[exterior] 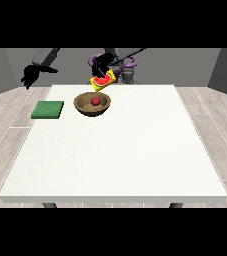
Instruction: Pick the cup and pour the ball into the bowl, then pick the bowl and place it on the pad
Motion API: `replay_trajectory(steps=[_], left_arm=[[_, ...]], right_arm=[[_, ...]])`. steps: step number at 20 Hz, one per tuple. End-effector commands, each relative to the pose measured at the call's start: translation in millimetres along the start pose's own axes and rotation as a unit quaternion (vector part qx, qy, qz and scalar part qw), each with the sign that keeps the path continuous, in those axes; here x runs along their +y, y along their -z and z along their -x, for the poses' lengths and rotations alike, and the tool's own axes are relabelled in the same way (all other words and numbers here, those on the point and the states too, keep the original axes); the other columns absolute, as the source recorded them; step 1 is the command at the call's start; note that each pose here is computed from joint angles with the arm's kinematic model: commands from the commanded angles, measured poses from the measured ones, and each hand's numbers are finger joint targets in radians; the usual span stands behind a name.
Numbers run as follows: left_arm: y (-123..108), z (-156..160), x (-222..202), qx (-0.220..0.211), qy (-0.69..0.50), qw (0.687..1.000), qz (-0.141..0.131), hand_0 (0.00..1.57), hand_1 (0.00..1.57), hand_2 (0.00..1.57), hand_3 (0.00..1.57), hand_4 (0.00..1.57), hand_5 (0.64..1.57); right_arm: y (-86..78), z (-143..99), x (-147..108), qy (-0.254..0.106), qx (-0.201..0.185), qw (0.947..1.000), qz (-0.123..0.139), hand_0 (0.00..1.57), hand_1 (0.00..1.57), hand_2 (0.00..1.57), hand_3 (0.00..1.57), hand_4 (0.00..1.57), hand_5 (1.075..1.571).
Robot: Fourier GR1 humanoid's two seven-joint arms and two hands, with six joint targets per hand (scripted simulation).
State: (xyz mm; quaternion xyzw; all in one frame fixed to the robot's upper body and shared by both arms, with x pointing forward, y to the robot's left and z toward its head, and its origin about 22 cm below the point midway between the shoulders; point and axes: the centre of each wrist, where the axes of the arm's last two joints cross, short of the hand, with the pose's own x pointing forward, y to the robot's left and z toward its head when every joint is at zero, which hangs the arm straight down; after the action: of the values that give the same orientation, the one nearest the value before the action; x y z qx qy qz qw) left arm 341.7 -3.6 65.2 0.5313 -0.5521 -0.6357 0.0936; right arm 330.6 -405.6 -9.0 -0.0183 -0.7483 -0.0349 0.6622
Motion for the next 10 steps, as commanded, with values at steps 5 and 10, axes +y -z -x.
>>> replay_trajectory(steps=[5, 10], left_arm=[[16, 9, 49, -0.030, 0.042, 0.998, -0.023, 1.50, 1.50, 1.57, 1.57, 1.21, 1.455], [-3, 30, 12, 0.021, -0.074, 0.996, -0.033, 1.35, 1.35, 1.57, 1.57, 1.19, 1.456]], right_arm=[[-15.1, -13, -48, 0.000, -0.006, 0.9995, 0.032, 0.00, 0.00, 0.00, 0.28, 0.00, 1.517], [-15.4, 17, -6, 0.030, 0.045, 0.9986, 0.004, 0.00, 0.00, 0.00, 0.00, 0.46, 1.557]])
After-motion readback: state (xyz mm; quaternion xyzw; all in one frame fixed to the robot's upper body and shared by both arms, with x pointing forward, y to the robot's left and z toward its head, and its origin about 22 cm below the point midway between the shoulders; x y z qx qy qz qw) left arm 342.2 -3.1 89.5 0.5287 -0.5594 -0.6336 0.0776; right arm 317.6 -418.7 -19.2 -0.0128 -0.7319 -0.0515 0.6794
